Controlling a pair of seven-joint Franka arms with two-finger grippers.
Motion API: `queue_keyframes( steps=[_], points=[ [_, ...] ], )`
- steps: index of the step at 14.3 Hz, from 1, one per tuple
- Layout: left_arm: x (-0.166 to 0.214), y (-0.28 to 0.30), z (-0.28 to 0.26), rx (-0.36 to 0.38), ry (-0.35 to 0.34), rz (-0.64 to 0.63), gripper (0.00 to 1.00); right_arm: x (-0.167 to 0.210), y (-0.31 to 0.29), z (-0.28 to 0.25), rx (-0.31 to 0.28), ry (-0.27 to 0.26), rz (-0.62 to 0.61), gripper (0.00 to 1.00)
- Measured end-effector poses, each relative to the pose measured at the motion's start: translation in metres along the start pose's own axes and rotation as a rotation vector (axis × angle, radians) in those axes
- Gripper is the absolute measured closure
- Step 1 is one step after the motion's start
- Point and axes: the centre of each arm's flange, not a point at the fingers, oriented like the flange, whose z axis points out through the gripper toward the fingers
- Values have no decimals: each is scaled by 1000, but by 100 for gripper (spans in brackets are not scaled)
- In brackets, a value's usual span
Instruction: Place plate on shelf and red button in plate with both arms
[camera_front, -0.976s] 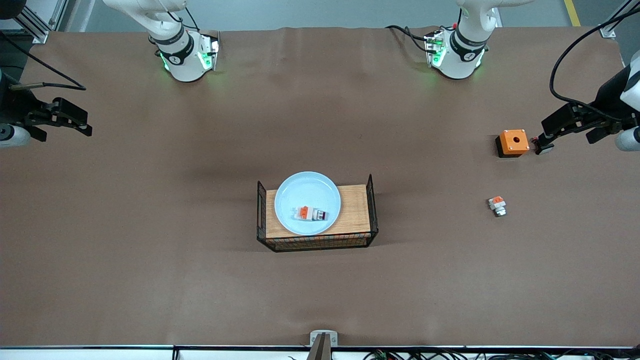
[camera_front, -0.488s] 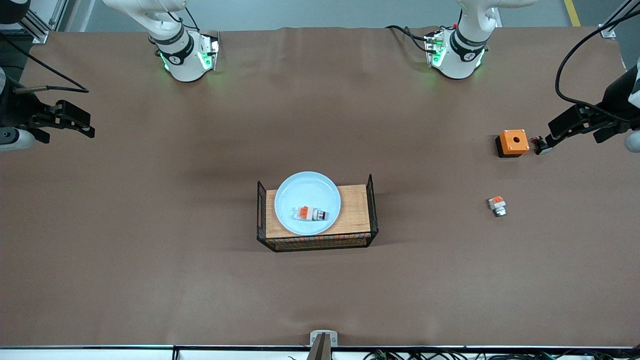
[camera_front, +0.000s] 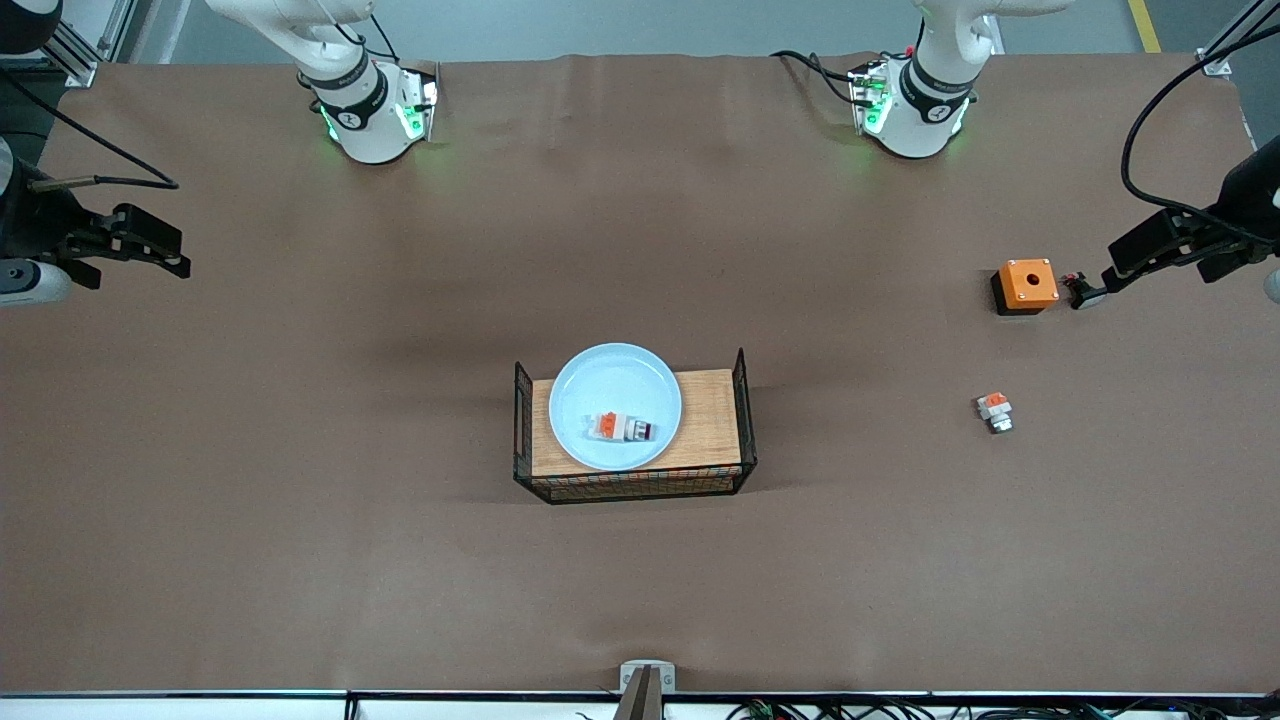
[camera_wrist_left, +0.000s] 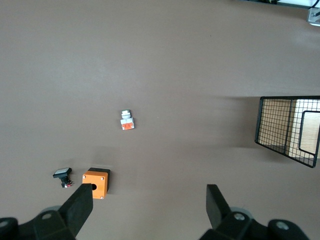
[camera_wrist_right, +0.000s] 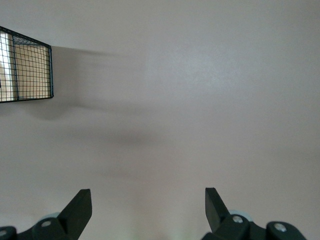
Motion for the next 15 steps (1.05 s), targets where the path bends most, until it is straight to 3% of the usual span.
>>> queue_keyframes(
  steps=[6, 15],
  points=[
    [-10, -1, -13, -2, 12, 2, 0, -1, -1, -13, -2, 26, -2, 0],
    [-22, 7, -20, 1, -13, 20, 0, -1, -2, -13, -2, 26, -4, 0]
  ],
)
